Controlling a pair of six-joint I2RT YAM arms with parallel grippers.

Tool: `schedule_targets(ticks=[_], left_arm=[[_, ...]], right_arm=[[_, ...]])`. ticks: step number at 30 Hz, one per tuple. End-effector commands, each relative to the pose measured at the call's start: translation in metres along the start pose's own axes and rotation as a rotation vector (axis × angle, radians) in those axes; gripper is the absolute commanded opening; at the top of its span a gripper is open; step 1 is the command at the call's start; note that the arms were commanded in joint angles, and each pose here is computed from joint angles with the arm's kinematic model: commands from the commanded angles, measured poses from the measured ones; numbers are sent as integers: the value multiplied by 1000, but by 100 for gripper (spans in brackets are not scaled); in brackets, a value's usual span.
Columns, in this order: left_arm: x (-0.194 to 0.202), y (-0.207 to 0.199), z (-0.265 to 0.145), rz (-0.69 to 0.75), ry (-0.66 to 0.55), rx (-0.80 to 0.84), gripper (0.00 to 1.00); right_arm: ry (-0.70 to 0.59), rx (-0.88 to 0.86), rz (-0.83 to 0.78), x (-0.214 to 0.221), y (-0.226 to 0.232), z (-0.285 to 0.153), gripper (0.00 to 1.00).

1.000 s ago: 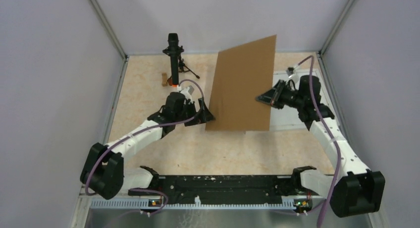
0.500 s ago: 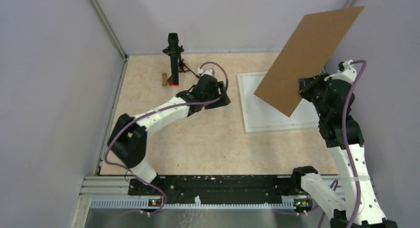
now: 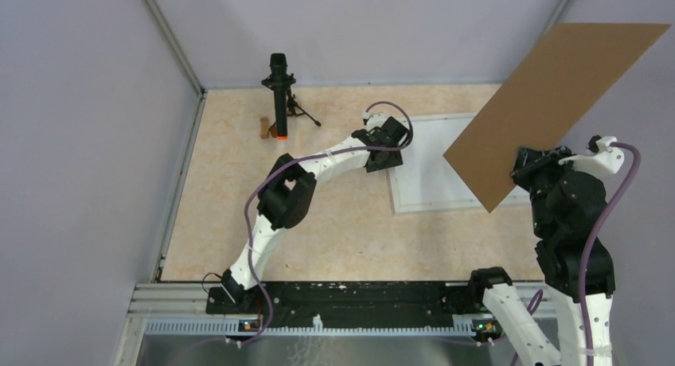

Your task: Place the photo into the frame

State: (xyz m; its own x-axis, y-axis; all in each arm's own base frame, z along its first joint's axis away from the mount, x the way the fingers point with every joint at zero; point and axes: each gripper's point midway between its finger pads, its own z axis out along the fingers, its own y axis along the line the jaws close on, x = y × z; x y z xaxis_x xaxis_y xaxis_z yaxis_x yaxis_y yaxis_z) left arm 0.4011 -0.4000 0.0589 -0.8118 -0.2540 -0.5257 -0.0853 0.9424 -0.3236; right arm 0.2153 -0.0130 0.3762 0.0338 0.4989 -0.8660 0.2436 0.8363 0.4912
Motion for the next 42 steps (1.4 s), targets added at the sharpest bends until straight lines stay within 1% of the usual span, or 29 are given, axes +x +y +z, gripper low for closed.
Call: schedule_targets(ticks=[1,5,10,13,15,16,21,26,29,31,33,37,39,42], left_arm=[[-1,11,5,-8,-30,-97,67],[13,16,17,-12,-3,-117,59],[27,30,27,-3,22,-164,54],[37,54,26,-37,39,-249,46],[46,76,22,-55,60,-315,43],[55,93,21,-59,78,-353,43],[75,144,-9,-146,81,-418,35],[104,195,-46,-273,91,-449,32],[135,219,-69,-400,138,-441,23],[152,222,-79,-508,171,-369,15],[165,213,-86,-587,225,-271,12],[174,183,-97,-679,303,-155,2],[177,161,-101,-733,322,-79,0],[187,119,-107,-793,388,19,0]], right_arm=[[-149,-65,24,-47,15,-19,0],[-132,-75,15,-42,16,-18,0],[-111,-99,10,-35,19,-16,0],[-101,-101,11,-32,19,-14,0],[-93,-101,13,-28,19,-12,0],[-85,-103,13,-25,19,-11,0],[-16,-124,9,-4,24,1,0],[95,-198,28,30,38,17,0],[179,-265,57,53,52,25,0],[223,-317,120,65,64,29,0],[269,-362,169,78,73,33,0],[358,-392,245,101,84,46,0],[374,-395,272,107,87,51,0],[363,-369,300,104,87,57,0]])
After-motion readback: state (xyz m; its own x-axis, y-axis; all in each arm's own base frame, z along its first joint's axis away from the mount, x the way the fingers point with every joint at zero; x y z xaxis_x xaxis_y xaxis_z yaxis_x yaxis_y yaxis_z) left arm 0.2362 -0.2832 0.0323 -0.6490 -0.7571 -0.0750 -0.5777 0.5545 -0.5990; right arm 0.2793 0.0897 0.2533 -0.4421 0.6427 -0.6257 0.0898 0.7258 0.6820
